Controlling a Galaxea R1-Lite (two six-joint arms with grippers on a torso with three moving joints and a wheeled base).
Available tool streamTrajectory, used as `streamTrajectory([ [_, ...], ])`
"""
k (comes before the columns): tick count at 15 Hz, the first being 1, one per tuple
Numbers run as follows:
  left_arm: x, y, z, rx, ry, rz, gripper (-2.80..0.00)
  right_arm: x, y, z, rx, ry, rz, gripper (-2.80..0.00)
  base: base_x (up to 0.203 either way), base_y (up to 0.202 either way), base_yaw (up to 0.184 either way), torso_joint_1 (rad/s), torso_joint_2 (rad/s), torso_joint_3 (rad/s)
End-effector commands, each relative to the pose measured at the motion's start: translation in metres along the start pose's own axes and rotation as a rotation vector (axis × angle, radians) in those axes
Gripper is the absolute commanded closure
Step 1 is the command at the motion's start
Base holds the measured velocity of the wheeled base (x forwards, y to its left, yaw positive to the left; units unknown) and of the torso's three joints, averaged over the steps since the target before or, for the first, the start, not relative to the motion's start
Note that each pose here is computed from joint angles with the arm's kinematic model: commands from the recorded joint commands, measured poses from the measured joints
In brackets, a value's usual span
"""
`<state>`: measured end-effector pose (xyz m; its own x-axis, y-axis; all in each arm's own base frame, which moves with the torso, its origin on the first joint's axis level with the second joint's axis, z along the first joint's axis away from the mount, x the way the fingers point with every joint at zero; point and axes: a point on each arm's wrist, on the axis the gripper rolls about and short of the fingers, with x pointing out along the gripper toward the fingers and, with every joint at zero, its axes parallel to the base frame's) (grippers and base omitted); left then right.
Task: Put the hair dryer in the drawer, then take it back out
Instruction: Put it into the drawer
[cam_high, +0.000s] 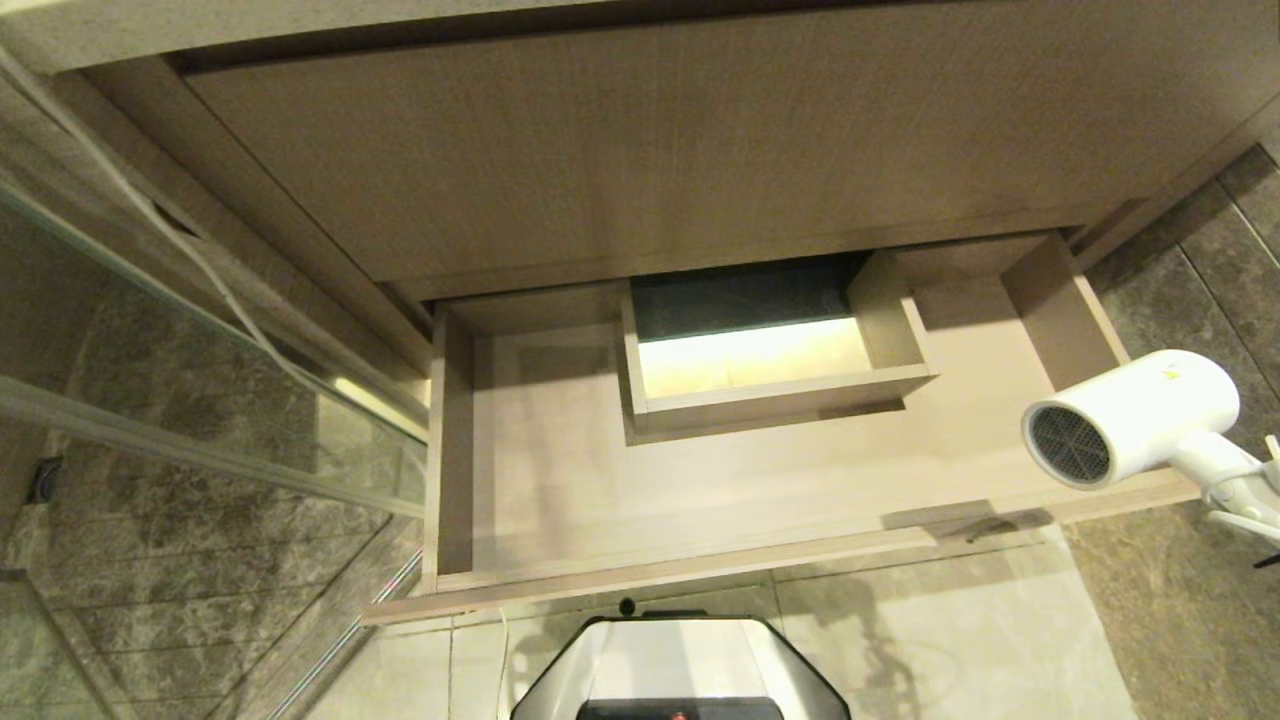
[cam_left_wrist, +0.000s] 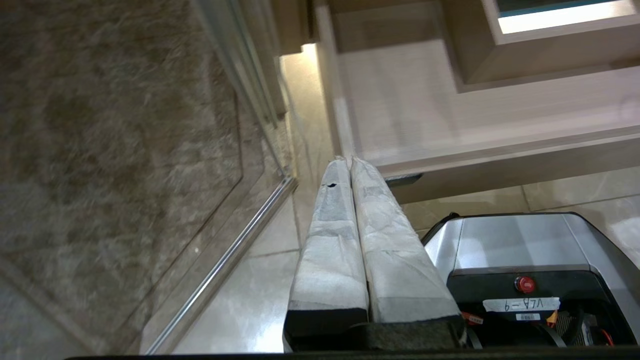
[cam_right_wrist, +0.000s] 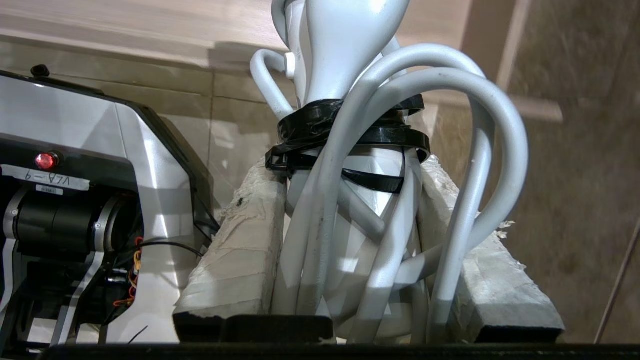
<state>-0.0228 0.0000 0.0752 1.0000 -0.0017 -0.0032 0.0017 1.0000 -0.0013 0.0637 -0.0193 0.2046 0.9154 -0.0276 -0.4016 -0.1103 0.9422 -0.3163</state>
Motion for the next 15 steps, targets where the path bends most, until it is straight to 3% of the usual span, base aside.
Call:
streamTrajectory([
  [1,0.0001,0.0,-0.0004,0.0,0.001,0.0,0.0,-0.0015,0.0009,-0.0003,-0.005,-0.007,0.0,0.0,-0.001,0.002,-0.087,-0.001,0.0,0.001],
  [15,0.0001,0.0,-0.0005,0.0,0.001,0.0,0.0,0.0029,0.0014,-0.0052,0.01,0.02,0.009,0.0,0.0,0.0,0.0,0.0,0.0,0.0],
])
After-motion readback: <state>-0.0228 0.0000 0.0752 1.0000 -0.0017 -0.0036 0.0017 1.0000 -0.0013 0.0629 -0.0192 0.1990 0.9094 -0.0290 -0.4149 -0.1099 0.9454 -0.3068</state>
